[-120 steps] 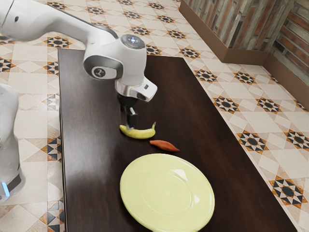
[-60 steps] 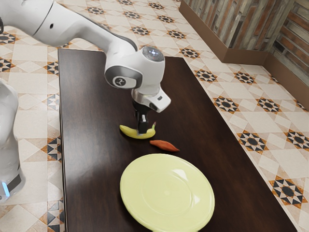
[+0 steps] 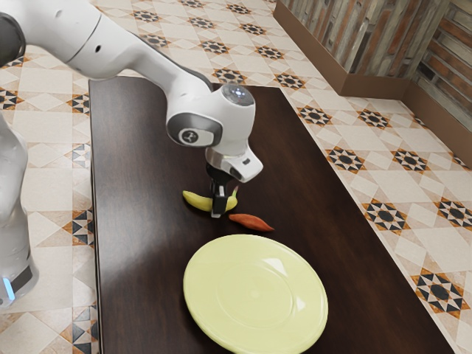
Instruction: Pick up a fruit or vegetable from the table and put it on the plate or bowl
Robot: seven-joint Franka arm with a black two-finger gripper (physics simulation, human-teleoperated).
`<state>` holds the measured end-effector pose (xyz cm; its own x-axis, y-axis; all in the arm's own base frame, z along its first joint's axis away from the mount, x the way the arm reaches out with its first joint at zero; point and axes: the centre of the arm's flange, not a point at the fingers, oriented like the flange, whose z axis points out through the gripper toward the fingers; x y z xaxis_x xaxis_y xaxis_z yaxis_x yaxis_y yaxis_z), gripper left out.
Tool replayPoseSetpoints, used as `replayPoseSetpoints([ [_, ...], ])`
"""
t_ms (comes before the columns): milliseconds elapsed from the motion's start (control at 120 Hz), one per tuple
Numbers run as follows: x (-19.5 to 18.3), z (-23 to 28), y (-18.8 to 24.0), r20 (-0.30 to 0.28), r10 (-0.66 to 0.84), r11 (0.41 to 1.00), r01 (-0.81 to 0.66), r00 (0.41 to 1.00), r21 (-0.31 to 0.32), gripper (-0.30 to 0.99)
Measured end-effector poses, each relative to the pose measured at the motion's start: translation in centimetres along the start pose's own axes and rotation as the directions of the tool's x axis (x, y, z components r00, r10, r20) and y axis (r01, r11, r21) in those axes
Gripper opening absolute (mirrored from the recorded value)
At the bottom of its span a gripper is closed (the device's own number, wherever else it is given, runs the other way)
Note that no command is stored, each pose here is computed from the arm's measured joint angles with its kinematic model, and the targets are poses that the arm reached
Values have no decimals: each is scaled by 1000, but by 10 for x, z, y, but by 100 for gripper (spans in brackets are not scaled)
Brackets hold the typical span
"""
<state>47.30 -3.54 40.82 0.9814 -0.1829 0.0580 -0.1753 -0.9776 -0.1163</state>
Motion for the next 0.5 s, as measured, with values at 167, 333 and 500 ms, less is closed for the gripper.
replayPoseSetpoints([
  [167, 1, -1, -3, -12, -10, 1000, 10, 1000, -24, 37],
  [333, 1, -5, -3, -25, -7, 1000, 6, 1000, -27, 20],
  [500, -2, -38, 4, -96, 9, 1000, -10, 995, -13, 15],
])
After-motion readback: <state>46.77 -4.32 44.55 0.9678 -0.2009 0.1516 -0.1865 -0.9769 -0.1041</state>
